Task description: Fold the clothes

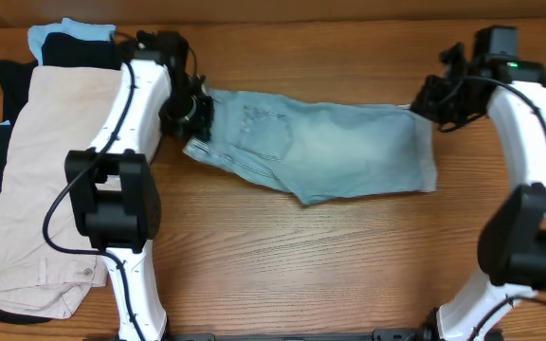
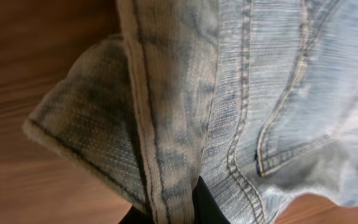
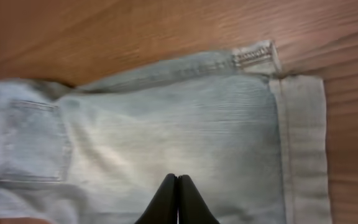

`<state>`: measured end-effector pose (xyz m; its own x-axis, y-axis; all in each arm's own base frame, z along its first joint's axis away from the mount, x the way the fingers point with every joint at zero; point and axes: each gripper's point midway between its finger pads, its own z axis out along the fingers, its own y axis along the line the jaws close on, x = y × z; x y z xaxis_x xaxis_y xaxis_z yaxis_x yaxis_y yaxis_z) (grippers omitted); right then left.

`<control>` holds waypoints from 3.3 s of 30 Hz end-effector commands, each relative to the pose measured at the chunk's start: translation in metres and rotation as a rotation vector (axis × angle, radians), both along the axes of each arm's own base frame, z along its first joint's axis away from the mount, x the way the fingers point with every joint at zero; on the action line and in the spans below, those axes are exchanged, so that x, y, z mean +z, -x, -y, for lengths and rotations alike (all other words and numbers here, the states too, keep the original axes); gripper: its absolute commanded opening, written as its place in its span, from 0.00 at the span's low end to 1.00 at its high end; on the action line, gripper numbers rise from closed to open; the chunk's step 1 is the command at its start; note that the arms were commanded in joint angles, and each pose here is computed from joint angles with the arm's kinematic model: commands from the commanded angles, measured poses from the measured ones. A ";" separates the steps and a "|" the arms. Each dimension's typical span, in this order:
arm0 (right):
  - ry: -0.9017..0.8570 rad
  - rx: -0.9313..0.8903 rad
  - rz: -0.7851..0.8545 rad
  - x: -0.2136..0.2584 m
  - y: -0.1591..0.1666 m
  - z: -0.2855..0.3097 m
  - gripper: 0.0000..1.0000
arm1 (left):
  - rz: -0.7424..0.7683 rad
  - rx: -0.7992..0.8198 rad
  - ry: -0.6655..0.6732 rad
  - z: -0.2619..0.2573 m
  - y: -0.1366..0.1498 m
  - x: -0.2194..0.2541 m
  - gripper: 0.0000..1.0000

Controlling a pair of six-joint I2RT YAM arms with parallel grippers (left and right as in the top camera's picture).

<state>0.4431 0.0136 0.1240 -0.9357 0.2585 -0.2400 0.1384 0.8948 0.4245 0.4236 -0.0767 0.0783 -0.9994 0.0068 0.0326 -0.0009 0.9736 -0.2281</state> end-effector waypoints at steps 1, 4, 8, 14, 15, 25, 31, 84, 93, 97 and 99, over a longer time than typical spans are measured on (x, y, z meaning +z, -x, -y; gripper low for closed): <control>-0.032 0.023 -0.105 -0.041 0.003 -0.020 0.04 | 0.127 -0.068 -0.076 -0.006 -0.008 0.058 0.04; -0.039 0.050 -0.170 -0.065 0.008 -0.033 0.04 | 0.144 -0.073 -0.093 -0.006 -0.006 0.075 0.04; -0.043 0.062 -0.218 -0.082 0.013 -0.038 0.04 | 0.179 -0.076 -0.114 -0.007 -0.005 0.099 0.04; -0.044 0.064 -0.246 -0.091 0.020 -0.039 0.04 | 0.238 -0.103 -0.115 -0.007 -0.001 0.137 0.04; -0.045 0.064 -0.251 -0.092 0.022 -0.039 0.04 | 0.248 -0.113 -0.115 -0.007 -0.001 0.141 0.04; -0.087 0.070 -0.293 -0.119 0.043 -0.047 0.04 | 0.306 -0.153 -0.108 0.006 -0.002 0.159 0.04; -0.095 0.067 -0.311 -0.138 0.057 -0.048 0.04 | 0.314 -0.191 -0.071 0.026 0.000 0.161 0.04; -0.104 -0.028 -0.046 0.047 0.030 0.044 0.81 | 0.486 -0.270 0.083 0.186 -0.016 0.151 1.00; -0.122 0.094 -0.145 -0.035 0.050 -0.017 1.00 | 0.520 -0.080 0.035 0.089 -0.051 0.181 1.00; -0.079 0.087 -0.160 -0.069 0.055 -0.035 1.00 | 0.496 -0.023 0.014 0.060 -0.056 0.176 1.00; -0.051 0.079 -0.159 -0.084 0.057 -0.040 0.99 | 0.484 -0.007 0.007 0.051 -0.055 0.175 1.00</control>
<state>0.3954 0.0486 0.0561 -0.9810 0.1662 -0.0998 0.0965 0.8652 0.4921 0.4787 -0.1370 0.2498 -0.8997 0.0320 -0.4353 0.1357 0.9684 -0.2093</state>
